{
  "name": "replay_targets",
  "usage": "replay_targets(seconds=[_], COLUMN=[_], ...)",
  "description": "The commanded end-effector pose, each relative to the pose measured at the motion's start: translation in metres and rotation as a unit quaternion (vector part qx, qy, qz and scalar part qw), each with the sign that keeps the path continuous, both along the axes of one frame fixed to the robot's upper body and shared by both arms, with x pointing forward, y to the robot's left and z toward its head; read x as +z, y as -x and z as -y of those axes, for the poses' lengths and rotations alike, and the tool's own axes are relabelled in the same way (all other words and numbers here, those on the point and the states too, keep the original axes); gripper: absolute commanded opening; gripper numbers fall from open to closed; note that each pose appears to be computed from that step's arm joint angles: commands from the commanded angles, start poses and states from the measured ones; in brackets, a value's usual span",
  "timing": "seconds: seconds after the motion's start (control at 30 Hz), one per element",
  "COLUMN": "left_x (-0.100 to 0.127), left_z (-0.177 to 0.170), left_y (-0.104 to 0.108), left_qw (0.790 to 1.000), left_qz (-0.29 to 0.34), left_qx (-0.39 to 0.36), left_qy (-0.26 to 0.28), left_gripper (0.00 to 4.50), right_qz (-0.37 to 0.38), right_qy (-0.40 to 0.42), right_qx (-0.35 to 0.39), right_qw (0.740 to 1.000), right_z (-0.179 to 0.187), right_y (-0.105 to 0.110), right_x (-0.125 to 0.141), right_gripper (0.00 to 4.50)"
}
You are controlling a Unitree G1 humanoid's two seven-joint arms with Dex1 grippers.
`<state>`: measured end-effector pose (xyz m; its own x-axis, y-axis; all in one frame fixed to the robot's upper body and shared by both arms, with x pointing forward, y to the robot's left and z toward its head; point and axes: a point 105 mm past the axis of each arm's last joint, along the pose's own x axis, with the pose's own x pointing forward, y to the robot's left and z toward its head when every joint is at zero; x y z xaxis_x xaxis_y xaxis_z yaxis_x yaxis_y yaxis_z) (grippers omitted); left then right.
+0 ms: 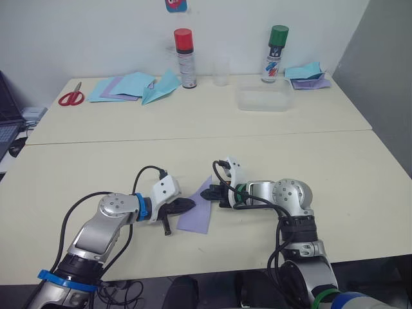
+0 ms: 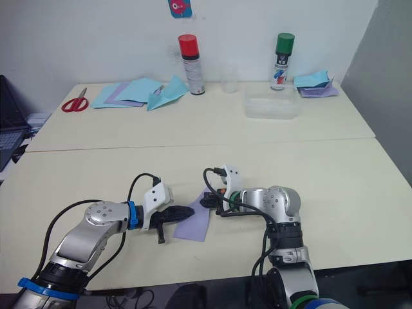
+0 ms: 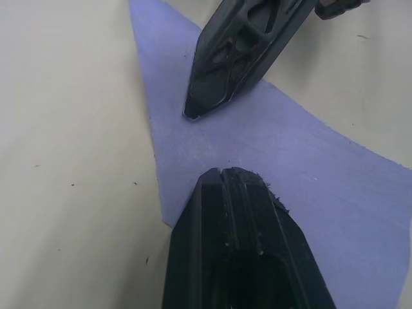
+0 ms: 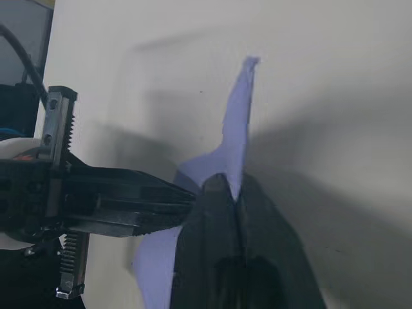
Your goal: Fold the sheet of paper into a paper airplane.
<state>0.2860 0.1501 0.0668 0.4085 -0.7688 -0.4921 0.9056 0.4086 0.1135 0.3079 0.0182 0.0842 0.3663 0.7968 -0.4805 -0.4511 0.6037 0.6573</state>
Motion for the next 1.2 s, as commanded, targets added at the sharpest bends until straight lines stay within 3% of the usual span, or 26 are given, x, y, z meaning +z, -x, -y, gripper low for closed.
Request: replay_targets(seconds=[0.03,0.37,0.53,0.73,0.87,1.2], left_x=[-0.017,0.060,0.070,0.074,0.074,0.064], left_z=[-0.010,-0.037,-0.024,-0.019,-0.012,0.005], left_y=[0.006,-0.006,0.008,-0.013,-0.018,-0.005], left_qw=[0.999,0.996,0.993,0.997,0.995,0.988], left_qz=[-0.045,-0.025,-0.057,-0.011,-0.016,-0.062], left_qx=[0.022,0.011,-0.047,-0.042,-0.061,-0.117], left_qy=[-0.011,0.083,0.092,0.071,0.072,0.077], left_gripper=[0.00,0.00,1.31,3.04,3.04,3.04], right_qz=[0.033,0.094,0.110,0.127,0.145,0.163], right_qy=[-0.031,-0.030,-0.018,-0.019,-0.013,-0.010], right_qx=[0.029,0.135,0.172,0.236,0.272,0.282], right_qw=[0.999,0.986,0.979,0.963,0.951,0.945], right_z=[-0.017,-0.013,-0.011,-0.014,-0.014,-0.012], right_y=[0.002,0.003,0.005,0.016,0.024,0.028], right_x=[0.020,0.030,0.028,0.032,0.031,0.031], right_gripper=[0.04,0.04,0.00,0.00,0.00,0.00])
